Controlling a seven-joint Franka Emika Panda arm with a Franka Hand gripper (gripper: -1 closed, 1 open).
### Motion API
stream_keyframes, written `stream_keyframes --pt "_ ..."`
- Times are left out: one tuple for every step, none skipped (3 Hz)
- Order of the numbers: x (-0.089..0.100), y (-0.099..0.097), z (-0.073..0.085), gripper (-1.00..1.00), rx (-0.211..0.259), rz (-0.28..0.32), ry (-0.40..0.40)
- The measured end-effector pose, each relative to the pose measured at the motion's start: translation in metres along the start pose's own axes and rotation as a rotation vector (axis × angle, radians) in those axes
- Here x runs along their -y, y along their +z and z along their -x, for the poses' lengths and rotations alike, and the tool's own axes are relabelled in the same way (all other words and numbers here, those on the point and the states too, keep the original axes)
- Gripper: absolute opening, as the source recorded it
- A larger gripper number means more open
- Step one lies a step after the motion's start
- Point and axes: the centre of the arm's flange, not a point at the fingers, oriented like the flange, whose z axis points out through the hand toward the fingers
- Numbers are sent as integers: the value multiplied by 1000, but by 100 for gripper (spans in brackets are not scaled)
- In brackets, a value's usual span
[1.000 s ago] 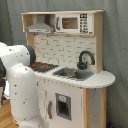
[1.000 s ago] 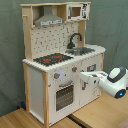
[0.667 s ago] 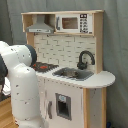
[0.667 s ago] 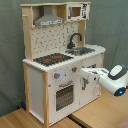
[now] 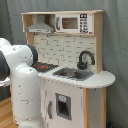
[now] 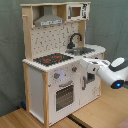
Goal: Play with the kitchen
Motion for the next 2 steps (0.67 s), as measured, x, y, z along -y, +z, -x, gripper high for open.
stream_keyframes --pt "-37 16 8 100 57 -39 77" --pt "-79 28 19 100 84 -85 178"
